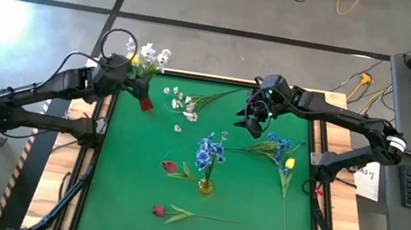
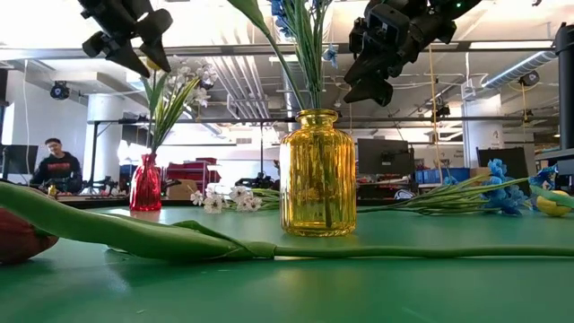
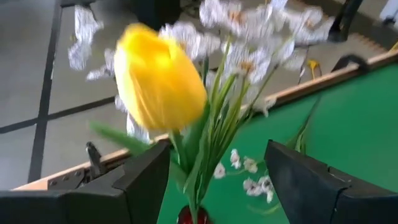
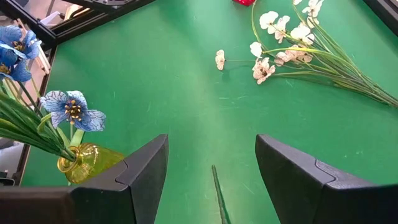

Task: Sort flowers into vase by color
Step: Put the left yellow flower into the red vase, then put the blue flowers into the yellow vase

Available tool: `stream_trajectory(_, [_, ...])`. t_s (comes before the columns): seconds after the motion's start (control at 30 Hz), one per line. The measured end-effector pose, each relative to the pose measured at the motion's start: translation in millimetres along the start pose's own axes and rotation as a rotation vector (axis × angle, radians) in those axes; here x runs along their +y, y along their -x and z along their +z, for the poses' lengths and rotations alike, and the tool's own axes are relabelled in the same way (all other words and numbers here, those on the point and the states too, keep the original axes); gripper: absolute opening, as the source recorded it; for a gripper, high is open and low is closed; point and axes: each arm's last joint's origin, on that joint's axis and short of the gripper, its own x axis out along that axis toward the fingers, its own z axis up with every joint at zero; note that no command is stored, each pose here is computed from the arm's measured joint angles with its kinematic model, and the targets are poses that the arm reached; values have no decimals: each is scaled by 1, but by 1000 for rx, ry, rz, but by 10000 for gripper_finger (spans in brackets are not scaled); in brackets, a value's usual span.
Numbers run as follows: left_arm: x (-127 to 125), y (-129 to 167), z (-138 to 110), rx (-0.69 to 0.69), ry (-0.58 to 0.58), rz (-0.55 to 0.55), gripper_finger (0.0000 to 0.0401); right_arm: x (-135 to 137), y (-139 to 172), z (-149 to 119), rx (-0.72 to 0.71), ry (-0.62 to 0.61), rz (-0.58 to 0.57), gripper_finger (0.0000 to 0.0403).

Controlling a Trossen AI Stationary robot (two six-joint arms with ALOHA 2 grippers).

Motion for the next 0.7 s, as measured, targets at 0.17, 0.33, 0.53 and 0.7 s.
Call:
stream_trajectory(0.17, [2,1,-4,44,-14,-3,250,0,0,0,0,-6,0,233])
stream_trajectory(0.33, [3,2,-7,87,-20,-44,250,0,0,0,0,-11,0,233])
stream_trajectory(0.53, [7,16,0,169,-29,-126,250,0,0,0,0,-14,0,233])
stream_trajectory(0.7, [6,27,6,150,-29,-206,250,0,0,0,2,-18,0,233])
